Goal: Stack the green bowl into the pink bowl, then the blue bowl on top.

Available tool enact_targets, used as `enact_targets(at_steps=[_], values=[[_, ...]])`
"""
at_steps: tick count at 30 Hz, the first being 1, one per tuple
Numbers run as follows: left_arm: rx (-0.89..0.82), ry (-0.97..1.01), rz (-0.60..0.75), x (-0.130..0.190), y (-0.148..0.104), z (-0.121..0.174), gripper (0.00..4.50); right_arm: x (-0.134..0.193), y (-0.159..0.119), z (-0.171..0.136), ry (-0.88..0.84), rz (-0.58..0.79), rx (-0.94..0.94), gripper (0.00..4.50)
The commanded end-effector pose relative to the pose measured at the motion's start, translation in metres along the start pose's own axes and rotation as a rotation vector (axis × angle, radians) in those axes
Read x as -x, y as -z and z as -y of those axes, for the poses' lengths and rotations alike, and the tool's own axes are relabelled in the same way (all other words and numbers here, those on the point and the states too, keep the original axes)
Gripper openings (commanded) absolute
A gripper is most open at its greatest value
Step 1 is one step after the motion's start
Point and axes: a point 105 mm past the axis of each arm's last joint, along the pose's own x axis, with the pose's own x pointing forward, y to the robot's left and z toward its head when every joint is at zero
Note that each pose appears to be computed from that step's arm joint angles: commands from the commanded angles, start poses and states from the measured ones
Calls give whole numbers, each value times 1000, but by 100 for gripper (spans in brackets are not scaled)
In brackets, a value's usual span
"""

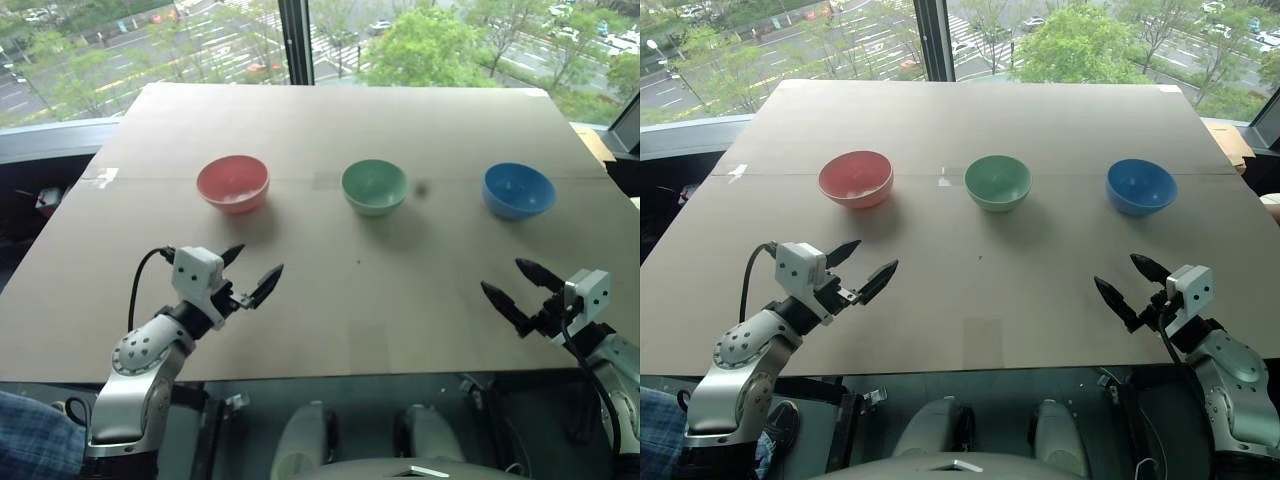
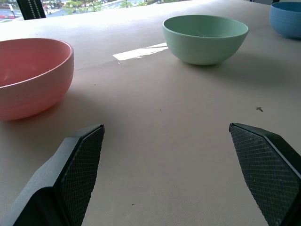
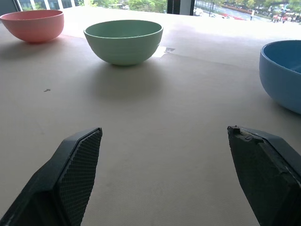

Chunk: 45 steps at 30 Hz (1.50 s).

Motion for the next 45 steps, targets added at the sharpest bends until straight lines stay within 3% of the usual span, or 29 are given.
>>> enact_targets(at_steps=[1, 23, 32, 39, 45], values=[[5, 24, 62, 0, -11, 3, 450, 0, -10, -2, -4, 41, 27, 449], [14, 28, 70, 3, -10, 0, 450, 1, -15, -12, -29, 58, 27, 449], [-66, -66, -4, -25, -15, -22, 450, -34, -62, -59, -208, 209, 87, 449], [-242, -159, -99, -52, -22, -52, 450, -44, -75, -86, -289, 228, 103, 449], [-330, -115, -162, -74, -27, -59, 450, -51, -81, -103, -310, 239, 87, 449]])
